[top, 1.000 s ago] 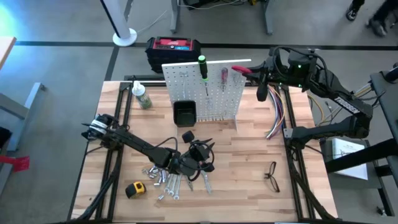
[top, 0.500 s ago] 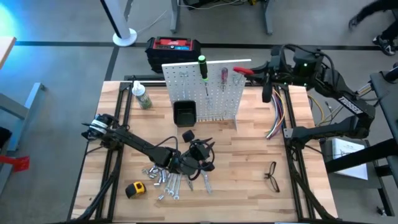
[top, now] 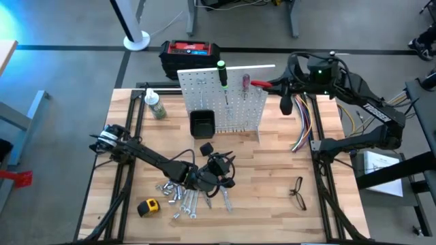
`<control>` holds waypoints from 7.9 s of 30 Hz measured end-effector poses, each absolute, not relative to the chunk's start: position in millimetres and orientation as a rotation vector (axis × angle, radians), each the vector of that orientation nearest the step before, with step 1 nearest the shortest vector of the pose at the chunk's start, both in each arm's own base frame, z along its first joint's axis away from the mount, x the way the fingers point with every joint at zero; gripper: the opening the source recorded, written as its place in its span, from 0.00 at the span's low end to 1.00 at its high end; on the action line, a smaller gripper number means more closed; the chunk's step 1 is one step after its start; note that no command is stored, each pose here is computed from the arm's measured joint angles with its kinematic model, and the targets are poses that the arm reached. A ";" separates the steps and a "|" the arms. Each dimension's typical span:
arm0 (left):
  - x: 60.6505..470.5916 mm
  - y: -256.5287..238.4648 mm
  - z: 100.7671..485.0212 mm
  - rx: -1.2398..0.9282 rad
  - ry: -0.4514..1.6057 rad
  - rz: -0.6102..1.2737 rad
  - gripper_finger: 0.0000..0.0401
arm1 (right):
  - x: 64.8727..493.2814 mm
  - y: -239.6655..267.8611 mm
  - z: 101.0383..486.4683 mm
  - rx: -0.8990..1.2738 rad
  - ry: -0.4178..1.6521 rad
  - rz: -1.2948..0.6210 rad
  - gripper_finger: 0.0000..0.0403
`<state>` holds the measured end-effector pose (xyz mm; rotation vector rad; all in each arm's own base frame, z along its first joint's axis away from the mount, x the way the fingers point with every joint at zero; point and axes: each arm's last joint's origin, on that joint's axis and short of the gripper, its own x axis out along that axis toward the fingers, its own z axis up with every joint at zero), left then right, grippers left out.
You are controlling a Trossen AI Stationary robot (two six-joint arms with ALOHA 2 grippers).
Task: Hang tools onto peg board
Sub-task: Hang the red allen wrench on the pegboard, then hang the blue scissors on the pegboard
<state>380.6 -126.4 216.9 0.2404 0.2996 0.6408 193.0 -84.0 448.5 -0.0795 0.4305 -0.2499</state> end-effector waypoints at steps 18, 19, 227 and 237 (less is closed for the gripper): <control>378.5 -125.5 211.3 0.236 0.317 0.644 0.19 | 182.2 -79.0 441.3 -0.040 0.418 -0.260 0.34; 378.5 -125.5 211.3 0.236 0.318 0.644 0.19 | 181.3 -78.7 442.2 -0.043 0.411 -0.262 0.36; 288.6 -124.7 148.6 -0.229 0.867 0.391 0.35 | 311.3 66.4 140.3 0.211 0.703 -0.146 0.41; 305.3 -122.9 131.0 -0.214 0.830 0.411 0.35 | 310.0 70.7 134.9 0.140 0.735 -0.116 0.41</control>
